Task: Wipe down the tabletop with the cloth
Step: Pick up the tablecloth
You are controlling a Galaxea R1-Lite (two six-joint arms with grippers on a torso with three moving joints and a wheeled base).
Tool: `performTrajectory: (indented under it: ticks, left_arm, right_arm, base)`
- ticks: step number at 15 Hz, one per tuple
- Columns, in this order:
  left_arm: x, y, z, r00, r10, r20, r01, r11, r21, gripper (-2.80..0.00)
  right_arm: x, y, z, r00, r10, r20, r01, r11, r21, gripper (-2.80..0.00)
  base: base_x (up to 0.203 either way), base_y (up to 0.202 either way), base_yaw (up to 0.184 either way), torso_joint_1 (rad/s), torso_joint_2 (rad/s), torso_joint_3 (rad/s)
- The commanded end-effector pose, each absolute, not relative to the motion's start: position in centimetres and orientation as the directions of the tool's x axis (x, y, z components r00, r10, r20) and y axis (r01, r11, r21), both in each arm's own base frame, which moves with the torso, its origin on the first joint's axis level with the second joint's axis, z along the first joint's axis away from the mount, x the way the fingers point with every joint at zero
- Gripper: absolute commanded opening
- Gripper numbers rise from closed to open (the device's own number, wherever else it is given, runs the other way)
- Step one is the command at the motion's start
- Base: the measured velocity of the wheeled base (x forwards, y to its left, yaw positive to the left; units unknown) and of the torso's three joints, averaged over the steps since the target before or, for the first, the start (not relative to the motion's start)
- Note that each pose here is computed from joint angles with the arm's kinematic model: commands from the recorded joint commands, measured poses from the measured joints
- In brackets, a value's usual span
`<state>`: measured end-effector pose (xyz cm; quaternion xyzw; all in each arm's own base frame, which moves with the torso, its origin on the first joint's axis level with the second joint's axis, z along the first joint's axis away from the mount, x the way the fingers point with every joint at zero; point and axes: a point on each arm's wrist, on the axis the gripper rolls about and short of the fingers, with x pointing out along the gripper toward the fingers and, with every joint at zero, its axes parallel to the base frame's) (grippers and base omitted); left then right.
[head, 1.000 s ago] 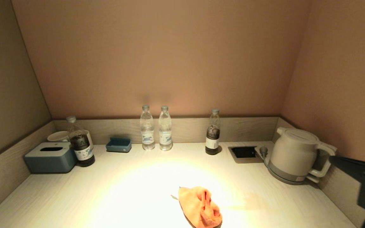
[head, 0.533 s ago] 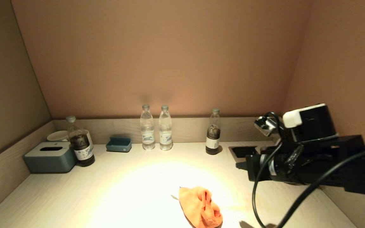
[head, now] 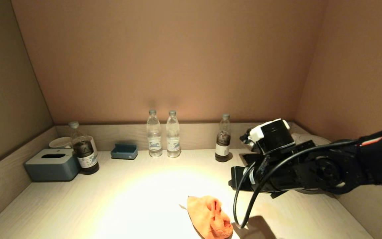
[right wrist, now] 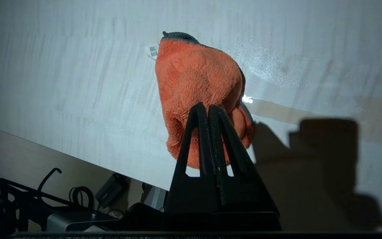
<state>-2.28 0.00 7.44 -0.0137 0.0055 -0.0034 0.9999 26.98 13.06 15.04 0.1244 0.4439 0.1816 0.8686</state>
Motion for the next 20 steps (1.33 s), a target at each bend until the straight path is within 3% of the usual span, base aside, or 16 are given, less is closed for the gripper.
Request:
performTrajectory:
  ticks: [1, 2, 7, 20]
  left_arm:
    - [-2.3, 0.0, 7.4, 1.000, -0.008, -0.011, 0.007, 1.000, -0.028, -2.80]
    - [-2.3, 0.0, 7.4, 1.000, -0.008, -0.011, 0.007, 1.000, -0.028, -2.80]
    - [-2.3, 0.0, 7.4, 1.000, -0.008, -0.011, 0.007, 1.000, -0.028, -2.80]
    - [-2.3, 0.0, 7.4, 1.000, -0.008, -0.011, 0.007, 1.000, -0.028, -2.80]
  right_arm:
    - [27.2, 13.8, 14.0, 0.489, 0.415, -0.767, -0.194, 0.909, 0.368, -2.80]
    - [27.2, 14.4, 13.2, 0.459, 0.411, -0.788, -0.199, 0.912, 0.359, 0.00]
    - [27.1, 16.9, 10.1, 0.360, 0.364, -0.859, -0.226, 0.927, 0.298, 0.00]
    - [29.9, 20.6, 5.8, 0.329, 0.289, -0.899, -0.242, 0.946, 0.215, 0.00]
  base:
    - [0.000, 0.000, 0.000, 0.000, 0.00, 0.000]
    - [0.000, 0.000, 0.000, 0.000, 0.00, 0.000]
    - [0.000, 0.000, 0.000, 0.000, 0.00, 0.000]
    - [0.000, 0.000, 0.000, 0.000, 0.00, 0.000]
